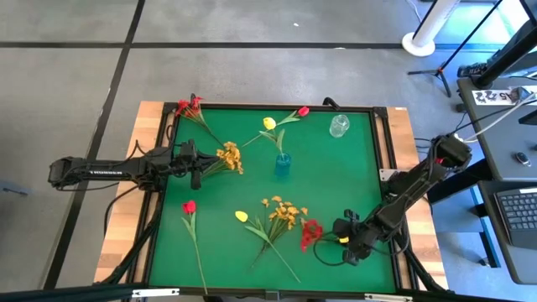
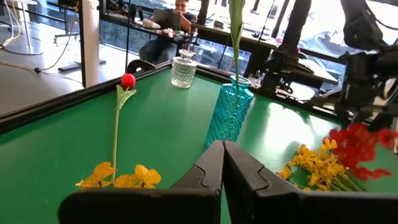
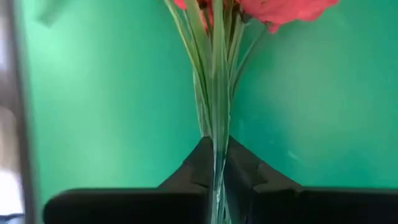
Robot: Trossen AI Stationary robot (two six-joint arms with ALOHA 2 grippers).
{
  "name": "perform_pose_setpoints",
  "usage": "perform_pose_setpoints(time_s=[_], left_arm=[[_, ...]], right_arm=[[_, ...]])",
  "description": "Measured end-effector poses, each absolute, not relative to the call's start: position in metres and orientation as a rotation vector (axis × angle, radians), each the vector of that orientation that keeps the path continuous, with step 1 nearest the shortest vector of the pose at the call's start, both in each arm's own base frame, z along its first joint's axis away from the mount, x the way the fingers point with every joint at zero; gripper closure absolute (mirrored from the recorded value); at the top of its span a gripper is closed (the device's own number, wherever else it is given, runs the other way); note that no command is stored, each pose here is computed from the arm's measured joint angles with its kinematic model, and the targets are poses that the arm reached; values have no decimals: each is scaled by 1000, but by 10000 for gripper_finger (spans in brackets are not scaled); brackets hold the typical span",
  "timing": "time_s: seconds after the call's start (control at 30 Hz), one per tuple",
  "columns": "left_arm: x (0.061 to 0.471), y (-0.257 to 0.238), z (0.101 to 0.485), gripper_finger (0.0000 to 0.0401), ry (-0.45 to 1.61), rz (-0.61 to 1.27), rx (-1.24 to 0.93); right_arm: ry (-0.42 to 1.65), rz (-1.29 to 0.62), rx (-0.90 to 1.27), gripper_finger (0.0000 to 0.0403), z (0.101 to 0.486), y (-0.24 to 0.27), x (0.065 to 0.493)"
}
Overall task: Sort flowers into vase by color
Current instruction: Put the bottom red flowers into the transparent crystal vase
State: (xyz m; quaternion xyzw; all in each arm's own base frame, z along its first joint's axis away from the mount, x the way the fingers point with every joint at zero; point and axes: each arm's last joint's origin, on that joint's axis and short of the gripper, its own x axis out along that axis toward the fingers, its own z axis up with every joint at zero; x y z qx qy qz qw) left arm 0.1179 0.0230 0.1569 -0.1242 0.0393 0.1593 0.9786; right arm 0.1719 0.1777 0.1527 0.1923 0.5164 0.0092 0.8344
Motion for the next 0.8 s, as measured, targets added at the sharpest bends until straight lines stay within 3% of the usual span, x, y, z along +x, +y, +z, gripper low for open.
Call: perform_pose_setpoints(time_s=[0.13, 0.3, 0.5, 0.67, 0.8], left_arm=[[118, 23, 157, 399, 79, 321, -250], [118, 23, 157, 399, 79, 321, -250], [118, 23, 157, 399, 79, 321, -250], [118, 23, 157, 399, 79, 321, -250], [118, 23, 157, 399, 79, 321, -250]], right_arm=[[929, 9, 401, 394, 180, 168, 168], [572, -81, 345, 392, 229, 143, 156], [202, -348, 177, 393, 274, 106, 133], [49, -641, 31, 397, 289, 86, 121], [42, -798, -40, 394, 288, 73, 125]])
